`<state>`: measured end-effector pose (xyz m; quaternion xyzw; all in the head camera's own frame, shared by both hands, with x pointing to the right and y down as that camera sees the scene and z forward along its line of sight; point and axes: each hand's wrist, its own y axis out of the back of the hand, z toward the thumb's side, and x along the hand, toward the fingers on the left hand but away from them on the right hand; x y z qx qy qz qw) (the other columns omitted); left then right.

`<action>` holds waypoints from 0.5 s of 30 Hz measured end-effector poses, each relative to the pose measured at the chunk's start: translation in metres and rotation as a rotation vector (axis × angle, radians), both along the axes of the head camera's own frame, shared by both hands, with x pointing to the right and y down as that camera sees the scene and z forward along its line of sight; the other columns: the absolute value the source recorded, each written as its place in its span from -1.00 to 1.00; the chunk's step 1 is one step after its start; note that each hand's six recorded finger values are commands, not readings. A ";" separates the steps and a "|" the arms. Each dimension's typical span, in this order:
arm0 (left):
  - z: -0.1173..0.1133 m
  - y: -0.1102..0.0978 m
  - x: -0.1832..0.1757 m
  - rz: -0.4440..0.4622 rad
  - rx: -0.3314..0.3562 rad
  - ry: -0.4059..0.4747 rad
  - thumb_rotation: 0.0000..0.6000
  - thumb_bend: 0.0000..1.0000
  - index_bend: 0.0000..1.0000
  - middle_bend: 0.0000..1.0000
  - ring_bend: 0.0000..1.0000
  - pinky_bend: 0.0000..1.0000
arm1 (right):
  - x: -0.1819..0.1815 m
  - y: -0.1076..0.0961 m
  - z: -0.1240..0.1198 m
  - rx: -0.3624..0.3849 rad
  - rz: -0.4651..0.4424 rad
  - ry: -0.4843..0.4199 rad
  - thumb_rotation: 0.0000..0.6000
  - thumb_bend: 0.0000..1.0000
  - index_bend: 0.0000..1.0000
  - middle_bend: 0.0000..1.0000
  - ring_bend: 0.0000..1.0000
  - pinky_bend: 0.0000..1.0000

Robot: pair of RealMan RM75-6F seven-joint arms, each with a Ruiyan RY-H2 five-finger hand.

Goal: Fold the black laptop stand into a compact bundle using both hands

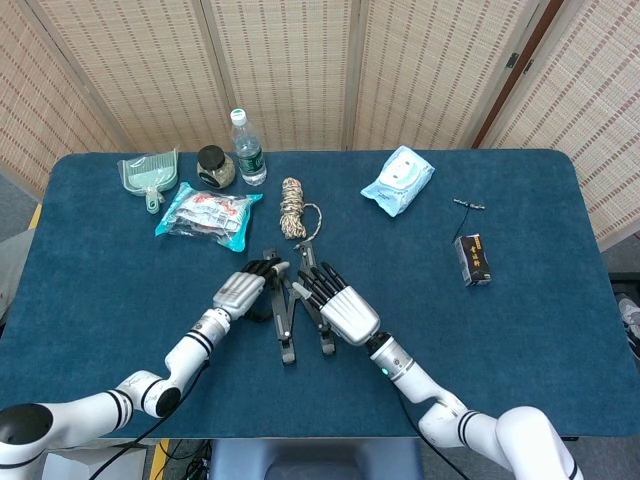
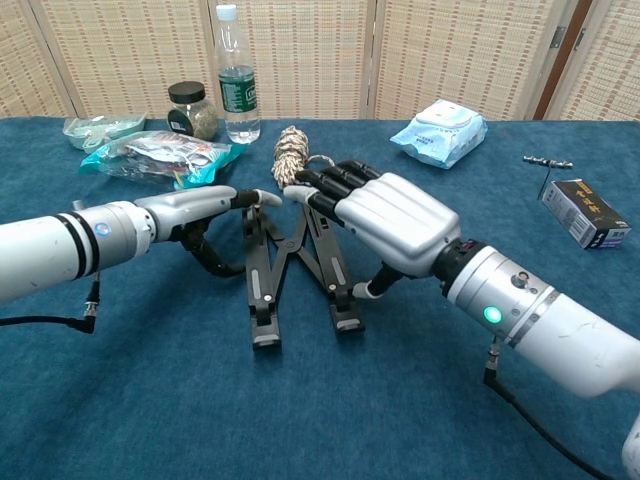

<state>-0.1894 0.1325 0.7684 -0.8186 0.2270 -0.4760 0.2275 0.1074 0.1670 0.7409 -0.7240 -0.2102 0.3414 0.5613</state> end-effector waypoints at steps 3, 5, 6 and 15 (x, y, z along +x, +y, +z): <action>-0.001 0.001 0.002 0.005 -0.010 0.006 1.00 -0.39 -0.93 -1.00 -1.00 -1.00 | -0.002 0.000 0.000 0.001 -0.002 -0.005 1.00 -1.00 -1.00 -1.00 -1.00 -1.00; -0.002 0.002 0.004 0.007 -0.018 0.014 1.00 -0.39 -0.93 -1.00 -1.00 -1.00 | -0.005 0.000 -0.001 0.004 -0.007 -0.011 1.00 -1.00 -1.00 -1.00 -1.00 -1.00; -0.003 0.002 0.005 0.008 -0.021 0.017 1.00 -0.39 -0.93 -1.00 -1.00 -1.00 | -0.005 0.000 -0.001 0.007 -0.009 -0.012 1.00 -1.00 -1.00 -1.00 -1.00 -1.00; -0.007 -0.001 0.001 0.008 -0.013 0.015 1.00 -0.39 -0.93 -1.00 -1.00 -1.00 | -0.008 0.000 -0.002 0.001 -0.016 -0.024 1.00 -1.00 -1.00 -1.00 -1.00 -1.00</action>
